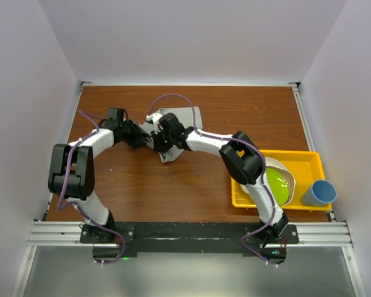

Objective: Fold the napkin, place the utensils inside, and roll it up
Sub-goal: Roll the napkin with the utensil

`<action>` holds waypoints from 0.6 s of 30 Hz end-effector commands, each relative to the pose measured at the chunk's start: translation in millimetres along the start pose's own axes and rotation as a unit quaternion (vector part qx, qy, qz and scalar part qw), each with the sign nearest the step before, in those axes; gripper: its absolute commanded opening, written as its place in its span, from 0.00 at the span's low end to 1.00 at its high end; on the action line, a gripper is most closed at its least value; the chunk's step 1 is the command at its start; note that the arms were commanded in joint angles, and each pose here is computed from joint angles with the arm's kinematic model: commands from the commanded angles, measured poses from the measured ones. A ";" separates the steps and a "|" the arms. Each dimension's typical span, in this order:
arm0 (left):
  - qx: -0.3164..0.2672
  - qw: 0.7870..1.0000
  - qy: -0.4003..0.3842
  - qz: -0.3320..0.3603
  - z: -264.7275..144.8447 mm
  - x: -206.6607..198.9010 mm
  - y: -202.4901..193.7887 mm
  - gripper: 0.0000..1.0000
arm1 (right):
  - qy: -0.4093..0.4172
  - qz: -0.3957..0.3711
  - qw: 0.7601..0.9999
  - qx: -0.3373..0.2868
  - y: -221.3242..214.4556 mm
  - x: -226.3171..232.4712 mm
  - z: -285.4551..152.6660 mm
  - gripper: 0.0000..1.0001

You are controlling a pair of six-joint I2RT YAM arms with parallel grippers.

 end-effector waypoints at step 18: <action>-0.001 0.998 0.061 0.030 -1.7 -23.8 -22.5 0.93 | 0.300 0.305 0.899 0.096 -74.3 -42.5 7.1 0.00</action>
Point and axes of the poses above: each gripper's point midway between its finger pads, its own z axis out along the fingers, its own x axis along the line the jaws close on, y = z × x, the point moved 9 cm from there along -z, back along the fingers, and after that the axes turned 11 degrees about -z, right-handed, at the moved point
